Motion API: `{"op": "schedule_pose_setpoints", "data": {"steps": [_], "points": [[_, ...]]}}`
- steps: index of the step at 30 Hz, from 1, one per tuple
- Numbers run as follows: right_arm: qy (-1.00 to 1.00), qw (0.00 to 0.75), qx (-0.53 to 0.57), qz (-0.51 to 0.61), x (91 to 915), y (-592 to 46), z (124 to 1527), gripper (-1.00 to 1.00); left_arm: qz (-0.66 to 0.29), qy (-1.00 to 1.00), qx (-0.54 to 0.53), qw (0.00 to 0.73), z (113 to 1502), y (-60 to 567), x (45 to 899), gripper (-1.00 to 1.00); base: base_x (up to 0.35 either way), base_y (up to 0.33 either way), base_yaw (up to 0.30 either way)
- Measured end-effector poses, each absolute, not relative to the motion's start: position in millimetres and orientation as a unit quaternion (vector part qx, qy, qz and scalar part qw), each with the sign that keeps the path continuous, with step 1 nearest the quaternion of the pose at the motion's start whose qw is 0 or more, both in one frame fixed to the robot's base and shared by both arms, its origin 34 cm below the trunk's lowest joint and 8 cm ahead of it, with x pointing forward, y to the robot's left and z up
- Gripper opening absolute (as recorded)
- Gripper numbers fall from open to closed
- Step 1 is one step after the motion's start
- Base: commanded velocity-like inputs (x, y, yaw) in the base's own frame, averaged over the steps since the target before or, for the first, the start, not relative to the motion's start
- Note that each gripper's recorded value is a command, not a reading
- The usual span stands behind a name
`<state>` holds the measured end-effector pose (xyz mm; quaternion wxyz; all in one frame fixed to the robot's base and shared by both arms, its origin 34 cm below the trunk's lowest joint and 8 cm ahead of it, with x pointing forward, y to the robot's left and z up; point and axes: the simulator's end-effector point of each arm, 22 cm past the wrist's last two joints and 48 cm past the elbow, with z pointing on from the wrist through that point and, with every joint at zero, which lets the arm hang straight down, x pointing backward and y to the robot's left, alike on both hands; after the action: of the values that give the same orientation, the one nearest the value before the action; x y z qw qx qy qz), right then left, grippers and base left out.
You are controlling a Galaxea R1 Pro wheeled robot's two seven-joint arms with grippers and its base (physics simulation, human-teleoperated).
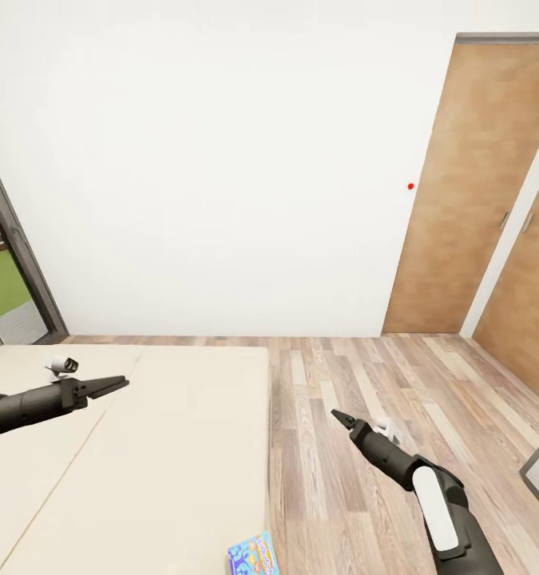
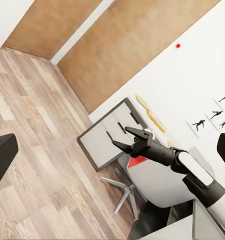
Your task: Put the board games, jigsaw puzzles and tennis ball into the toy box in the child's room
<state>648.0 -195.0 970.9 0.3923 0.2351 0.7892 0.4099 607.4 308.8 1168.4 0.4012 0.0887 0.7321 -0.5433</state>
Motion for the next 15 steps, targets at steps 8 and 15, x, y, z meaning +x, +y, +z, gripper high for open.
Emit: {"op": "schedule_pose_setpoints", "data": {"steps": [8, 15], "points": [[0.792, 0.39, 0.236, 0.407, 645, -198, 967, 1.0, -0.559, 0.72, 0.088, 0.401, 1169, 296, 608, 1.0, 0.0, 0.0, 0.0], [0.793, 0.389, 0.236, 0.406, 644, -199, 965, 1.0, -0.562, 0.718, 0.088, 0.402, 1170, 295, 608, 1.0, 0.05, 0.0, 0.0]]}}
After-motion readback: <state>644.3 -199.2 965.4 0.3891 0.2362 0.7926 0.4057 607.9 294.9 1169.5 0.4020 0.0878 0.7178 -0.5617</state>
